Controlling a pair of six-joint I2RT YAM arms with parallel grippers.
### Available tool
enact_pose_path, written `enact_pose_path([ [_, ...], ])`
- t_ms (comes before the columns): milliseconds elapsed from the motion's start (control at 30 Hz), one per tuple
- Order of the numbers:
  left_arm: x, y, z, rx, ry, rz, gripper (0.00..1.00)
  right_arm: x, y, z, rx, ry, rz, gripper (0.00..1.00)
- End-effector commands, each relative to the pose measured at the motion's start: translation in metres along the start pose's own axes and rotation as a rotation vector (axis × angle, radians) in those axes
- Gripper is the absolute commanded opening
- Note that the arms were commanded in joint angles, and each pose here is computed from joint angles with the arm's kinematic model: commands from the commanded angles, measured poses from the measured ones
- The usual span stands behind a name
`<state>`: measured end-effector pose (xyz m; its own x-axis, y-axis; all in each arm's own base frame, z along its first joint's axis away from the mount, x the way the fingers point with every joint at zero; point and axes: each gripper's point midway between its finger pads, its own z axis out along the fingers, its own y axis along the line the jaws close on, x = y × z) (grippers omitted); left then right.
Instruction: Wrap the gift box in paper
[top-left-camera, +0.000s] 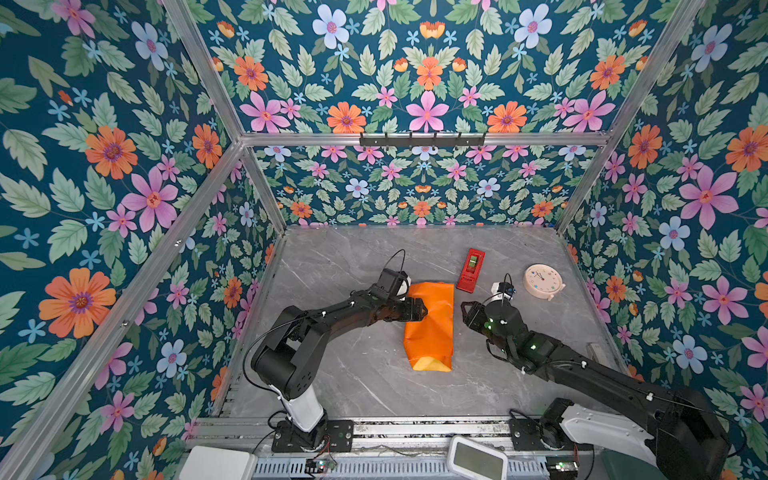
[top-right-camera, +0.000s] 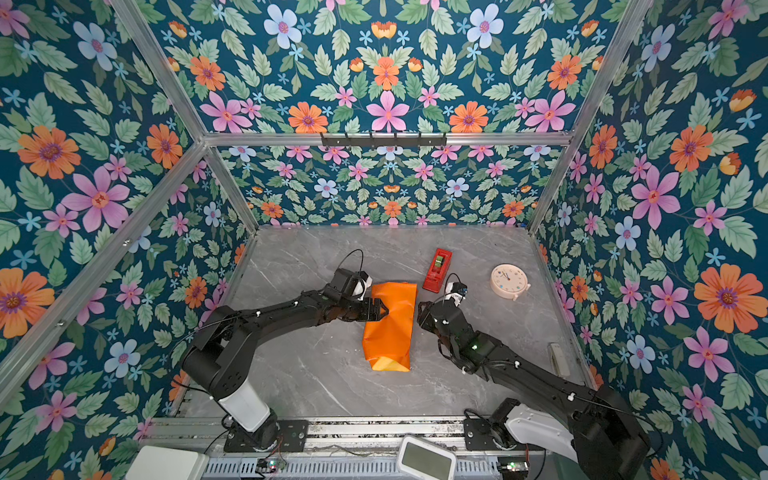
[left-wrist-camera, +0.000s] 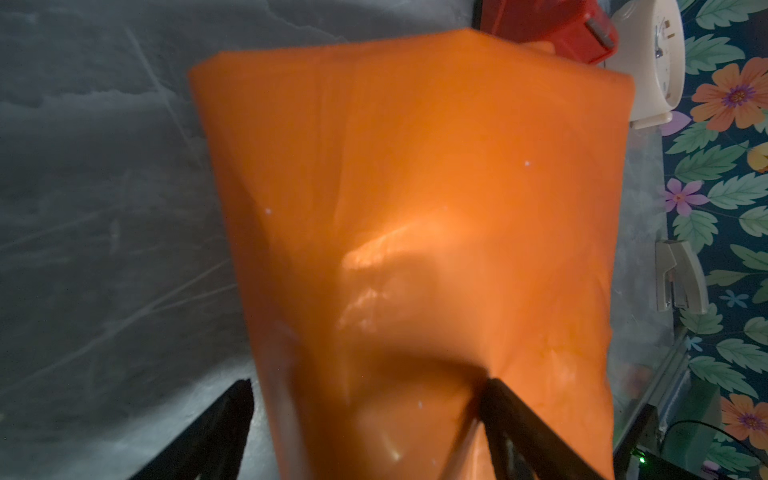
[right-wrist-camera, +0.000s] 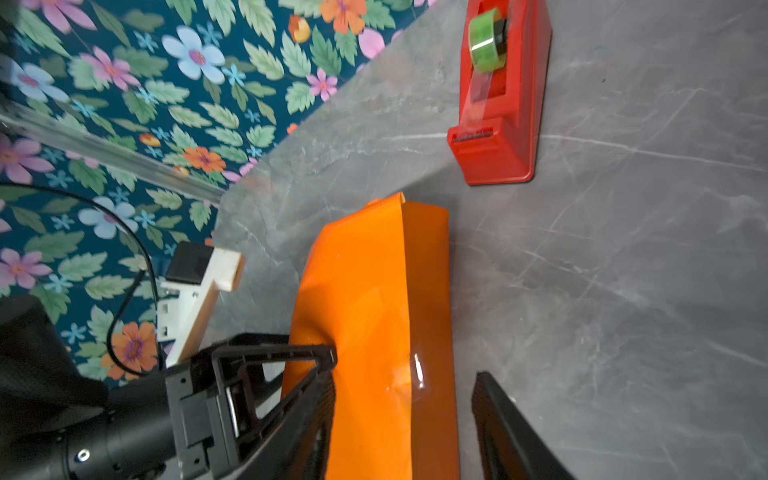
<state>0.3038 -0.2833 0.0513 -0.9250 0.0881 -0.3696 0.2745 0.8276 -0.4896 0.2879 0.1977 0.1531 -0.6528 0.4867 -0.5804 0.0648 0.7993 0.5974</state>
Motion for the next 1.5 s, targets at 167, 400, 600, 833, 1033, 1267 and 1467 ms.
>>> enact_pose_path([
  [167,0.054,0.062,-0.003,-0.277,0.176,-0.017,0.87,0.043,-0.003,0.005,0.113,0.303,-0.064,0.48],
  [400,0.055,0.062,-0.003,-0.279,0.179,-0.018,0.87,0.036,0.014,0.020,0.111,0.324,-0.121,0.46],
  [600,0.054,0.062,-0.003,-0.280,0.179,-0.016,0.87,0.036,0.022,0.034,0.117,0.342,-0.147,0.44],
  [833,0.055,0.063,-0.002,-0.280,0.181,-0.017,0.87,0.040,0.020,0.046,0.142,0.355,-0.152,0.42],
  [1033,0.056,0.063,-0.002,-0.278,0.183,-0.016,0.87,0.044,0.016,0.052,0.161,0.360,-0.148,0.41],
  [1267,0.056,0.063,-0.002,-0.278,0.182,-0.016,0.87,0.047,0.012,0.059,0.174,0.365,-0.144,0.40],
  [1467,0.057,0.063,-0.002,-0.280,0.185,-0.016,0.87,0.050,0.013,0.064,0.163,0.370,-0.134,0.42],
])
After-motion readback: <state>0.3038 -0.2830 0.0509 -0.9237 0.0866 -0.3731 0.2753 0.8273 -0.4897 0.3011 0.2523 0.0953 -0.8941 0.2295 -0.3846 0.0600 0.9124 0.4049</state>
